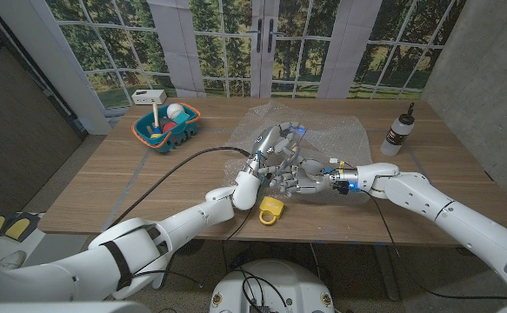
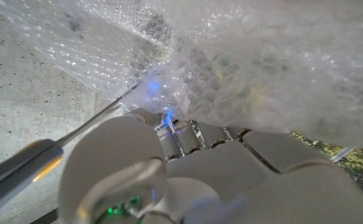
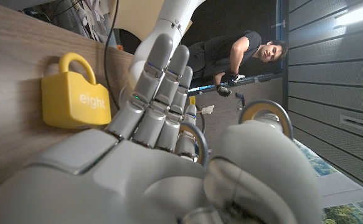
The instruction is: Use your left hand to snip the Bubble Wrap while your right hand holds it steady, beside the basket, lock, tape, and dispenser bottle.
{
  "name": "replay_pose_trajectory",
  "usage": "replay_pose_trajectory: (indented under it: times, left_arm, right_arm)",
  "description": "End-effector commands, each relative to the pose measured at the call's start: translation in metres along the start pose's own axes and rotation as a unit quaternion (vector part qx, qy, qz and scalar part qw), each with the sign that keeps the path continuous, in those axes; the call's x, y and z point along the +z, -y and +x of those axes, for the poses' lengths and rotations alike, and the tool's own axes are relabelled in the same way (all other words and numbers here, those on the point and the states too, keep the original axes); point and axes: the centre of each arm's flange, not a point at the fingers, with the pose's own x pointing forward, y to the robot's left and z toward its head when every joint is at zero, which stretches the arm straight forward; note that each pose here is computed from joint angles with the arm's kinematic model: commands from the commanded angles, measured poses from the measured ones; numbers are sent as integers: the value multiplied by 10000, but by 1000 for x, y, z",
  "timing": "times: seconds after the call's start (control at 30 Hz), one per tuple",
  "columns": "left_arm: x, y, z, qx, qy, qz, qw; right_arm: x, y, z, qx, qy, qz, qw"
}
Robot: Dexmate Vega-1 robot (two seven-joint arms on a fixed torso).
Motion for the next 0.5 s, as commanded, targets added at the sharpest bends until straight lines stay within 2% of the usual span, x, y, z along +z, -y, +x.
replay_pose_trajectory:
  times: [0.03,0.5]
  left_arm:
    - [3,3,-5,-122,90,14,9999]
    - [5,4,-13,-137,75,-19,9999]
  right_arm:
    - [0,5,-1,-115,-40,-10,9999]
    - [7,9,-11,-293,29,-86,9995]
